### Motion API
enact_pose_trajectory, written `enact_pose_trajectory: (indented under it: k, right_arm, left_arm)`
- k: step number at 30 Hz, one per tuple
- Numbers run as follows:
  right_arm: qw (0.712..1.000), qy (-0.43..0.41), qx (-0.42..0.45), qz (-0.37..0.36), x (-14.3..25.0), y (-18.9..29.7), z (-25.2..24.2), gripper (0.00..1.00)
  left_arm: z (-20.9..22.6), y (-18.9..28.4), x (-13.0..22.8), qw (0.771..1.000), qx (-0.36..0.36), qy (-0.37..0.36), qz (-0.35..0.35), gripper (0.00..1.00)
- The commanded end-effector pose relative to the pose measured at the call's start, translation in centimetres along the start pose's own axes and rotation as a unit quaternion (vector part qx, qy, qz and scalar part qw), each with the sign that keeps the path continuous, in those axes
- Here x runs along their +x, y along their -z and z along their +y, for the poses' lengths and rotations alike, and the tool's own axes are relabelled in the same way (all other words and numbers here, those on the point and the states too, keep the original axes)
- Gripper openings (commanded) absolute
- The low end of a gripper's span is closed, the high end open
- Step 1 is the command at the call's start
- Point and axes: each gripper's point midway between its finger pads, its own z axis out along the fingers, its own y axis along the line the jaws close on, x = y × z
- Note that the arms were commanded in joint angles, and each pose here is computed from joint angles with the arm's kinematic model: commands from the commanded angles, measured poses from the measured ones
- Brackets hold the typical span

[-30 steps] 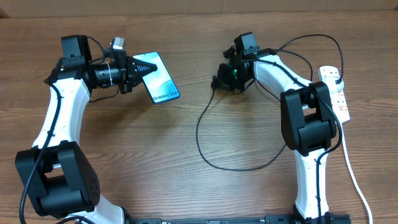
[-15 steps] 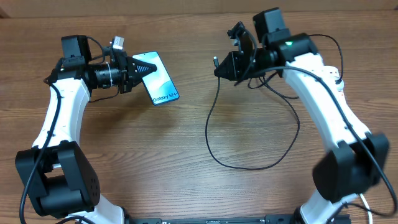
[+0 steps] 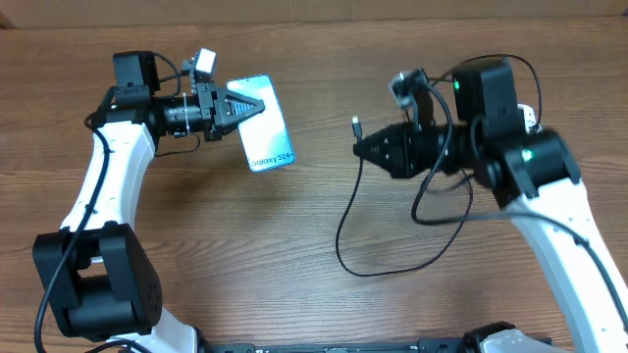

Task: Plug charger to phone and switch on socket
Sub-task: 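Move the held USB-C plug toward the phone's bottom port with the right gripper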

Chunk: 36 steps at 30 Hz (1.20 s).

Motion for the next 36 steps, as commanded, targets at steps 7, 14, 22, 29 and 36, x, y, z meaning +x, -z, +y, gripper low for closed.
enact_pose_trajectory:
  k: [7,14,22,29,36]
  right_arm:
    - [0.995,-0.055,-0.069,0.053,5.7,-5.4,2.2,0.04]
    - [0.996,-0.046,-0.076,0.03,4.9,-7.3,4.8,0.04]
    - [0.995,-0.046,-0.093,0.012,4.0,-8.0,6.3,0.04]
    - [0.996,-0.053,-0.075,-0.006,3.3,-8.4,5.5,0.04]
    - [0.996,-0.047,-0.072,-0.022,2.6,-8.4,5.5,0.04]
  left_arm:
    - [-4.4,-1.0,1.2,0.997,0.064,-0.031,0.041,0.04]
    - [-5.4,-1.0,0.0,0.997,0.066,0.02,0.038,0.04]
    - [-7.4,-0.8,-0.6,0.995,0.087,0.004,0.052,0.04]
    - [-7.3,-0.8,-0.6,0.994,0.084,0.04,0.053,0.04]
    - [-7.1,-0.9,-1.0,0.995,0.078,0.046,0.043,0.04]
